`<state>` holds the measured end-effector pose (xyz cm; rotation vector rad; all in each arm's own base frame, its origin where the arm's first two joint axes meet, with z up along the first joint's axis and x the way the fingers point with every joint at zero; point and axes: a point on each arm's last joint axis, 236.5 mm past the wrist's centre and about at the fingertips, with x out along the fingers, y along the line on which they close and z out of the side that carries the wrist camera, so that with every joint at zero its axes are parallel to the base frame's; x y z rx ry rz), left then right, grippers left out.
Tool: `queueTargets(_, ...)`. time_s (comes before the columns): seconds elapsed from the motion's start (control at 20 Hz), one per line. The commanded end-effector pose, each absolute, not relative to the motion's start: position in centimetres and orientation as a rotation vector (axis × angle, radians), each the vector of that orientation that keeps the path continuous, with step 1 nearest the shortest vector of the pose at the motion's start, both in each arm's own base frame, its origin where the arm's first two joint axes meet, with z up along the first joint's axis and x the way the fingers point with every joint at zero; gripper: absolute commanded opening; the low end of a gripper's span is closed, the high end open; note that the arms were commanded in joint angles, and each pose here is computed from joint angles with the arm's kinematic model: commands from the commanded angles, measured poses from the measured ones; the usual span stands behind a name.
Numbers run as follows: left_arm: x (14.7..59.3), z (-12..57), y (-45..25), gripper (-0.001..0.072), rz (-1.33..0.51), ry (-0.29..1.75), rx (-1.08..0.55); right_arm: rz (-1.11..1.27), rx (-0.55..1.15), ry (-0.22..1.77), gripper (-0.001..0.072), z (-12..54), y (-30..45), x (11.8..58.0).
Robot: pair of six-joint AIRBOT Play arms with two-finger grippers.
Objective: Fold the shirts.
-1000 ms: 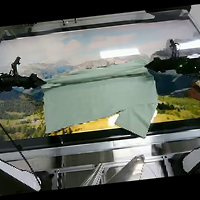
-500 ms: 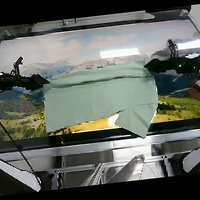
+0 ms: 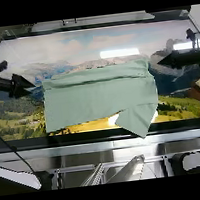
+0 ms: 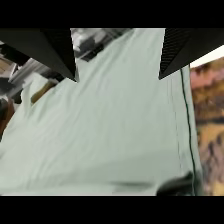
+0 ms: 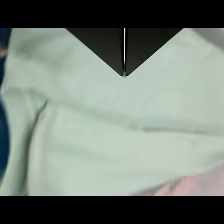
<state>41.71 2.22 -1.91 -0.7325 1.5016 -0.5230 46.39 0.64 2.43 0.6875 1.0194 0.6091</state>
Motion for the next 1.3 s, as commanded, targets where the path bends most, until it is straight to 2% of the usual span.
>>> queueTargets(0.0, 32.8, -5.7, 2.1, 0.0551, -0.343, 1.734, -0.713, 0.624, 0.667, 1.162, 0.0014, 2.6, 3.2, 39.8)
queueTargets(0.15, 29.3, -8.8, 1.5, 0.0550, -0.239, 1.746, -0.708, 0.598, 0.660, 1.145, 0.0014, 3.3, 5.1, 36.1)
queueTargets(0.4, 27.7, -11.9, 0.8, 0.0550, -0.170, 1.722, -0.740, 0.590, 0.597, 1.066, 0.0015, 6.1, 6.4, 32.7)
queueTargets(0.6, 28.8, -11.4, -3.0, 0.0537, -0.312, 1.645, -0.802, 0.567, 0.558, 1.005, 0.0015, 8.7, 6.6, 31.8)
queueTargets(0.65, 28.9, -11.2, -4.0, 0.0450, -0.348, 1.643, -0.787, 0.558, 0.566, 1.009, 0.0016, 8.7, 6.6, 31.8)
queueTargets(0.7, 29.1, -11.1, -4.7, 0.0332, -0.374, 1.644, -0.762, 0.548, 0.588, 1.021, 0.0038, 8.5, 6.6, 31.7)
queueTargets(0.75, 29.5, -10.8, -5.1, 0.0125, -0.391, 1.639, -0.735, 0.539, 0.603, 1.035, 0.0206, 8.2, 6.6, 31.6)
queueTargets(0.8, 30.0, -10.4, -5.3, 0.0000, -0.405, 1.631, -0.716, 0.522, 0.625, 1.065, 0.0341, 7.4, 6.5, 31.4)
queueTargets(0.9, 31.3, -9.4, -5.3, 0.0015, -0.425, 1.606, -0.687, 0.399, 0.634, 1.210, 0.0336, 3.7, 4.9, 29.6)
queueTargets(1.05, 32.2, -8.0, -4.9, 0.0015, -0.447, 1.588, -0.674, 0.259, 0.680, 1.427, 0.0339, -2.3, 4.3, 24.5)
queueTargets(1.25, 32.3, -8.0, -4.8, 0.0015, -0.451, 1.583, -0.668, 0.125, 0.783, 1.477, 0.0340, -8.8, 4.8, 21.5)
